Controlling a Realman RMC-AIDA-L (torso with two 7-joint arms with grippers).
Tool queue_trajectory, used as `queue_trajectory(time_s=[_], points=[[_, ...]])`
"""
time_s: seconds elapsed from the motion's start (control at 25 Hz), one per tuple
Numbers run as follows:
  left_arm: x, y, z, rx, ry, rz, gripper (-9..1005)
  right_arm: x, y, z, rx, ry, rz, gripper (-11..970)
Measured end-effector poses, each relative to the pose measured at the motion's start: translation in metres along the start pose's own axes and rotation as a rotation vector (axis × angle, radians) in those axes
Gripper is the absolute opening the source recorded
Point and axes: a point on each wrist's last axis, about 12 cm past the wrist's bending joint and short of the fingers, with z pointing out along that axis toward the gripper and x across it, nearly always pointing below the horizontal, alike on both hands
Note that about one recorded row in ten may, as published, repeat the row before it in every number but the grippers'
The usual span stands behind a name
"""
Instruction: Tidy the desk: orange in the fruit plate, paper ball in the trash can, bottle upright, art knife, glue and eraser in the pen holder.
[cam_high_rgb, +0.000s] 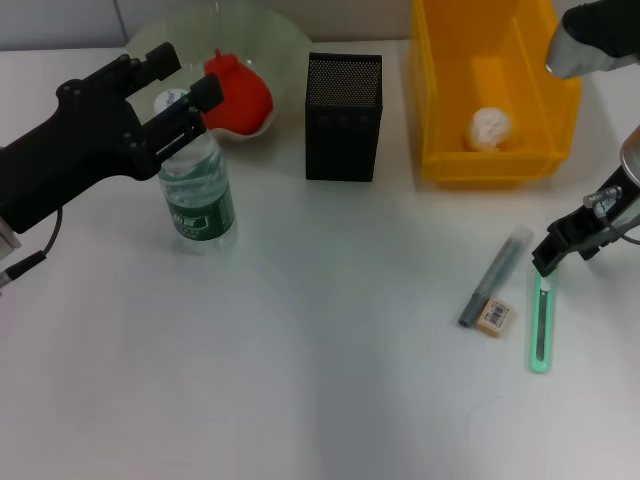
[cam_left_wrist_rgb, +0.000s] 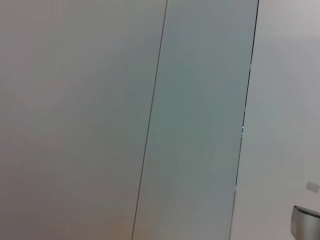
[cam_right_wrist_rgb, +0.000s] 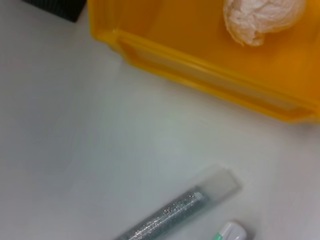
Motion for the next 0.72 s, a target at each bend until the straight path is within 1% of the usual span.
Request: queue_trajectory(time_s=[0.24, 0.72], points=[[0.000, 0.000, 0.000, -0.003, -0.002, -0.003, 600, -0.002, 0.001, 0.001, 0.004, -0.008, -0.006, 593], [0.005, 0.004, -0.004, -0.022, 0.003, -0.012, 601, -0.010, 0.011, 0.009, -0.026, 0.005, -0.019, 593]])
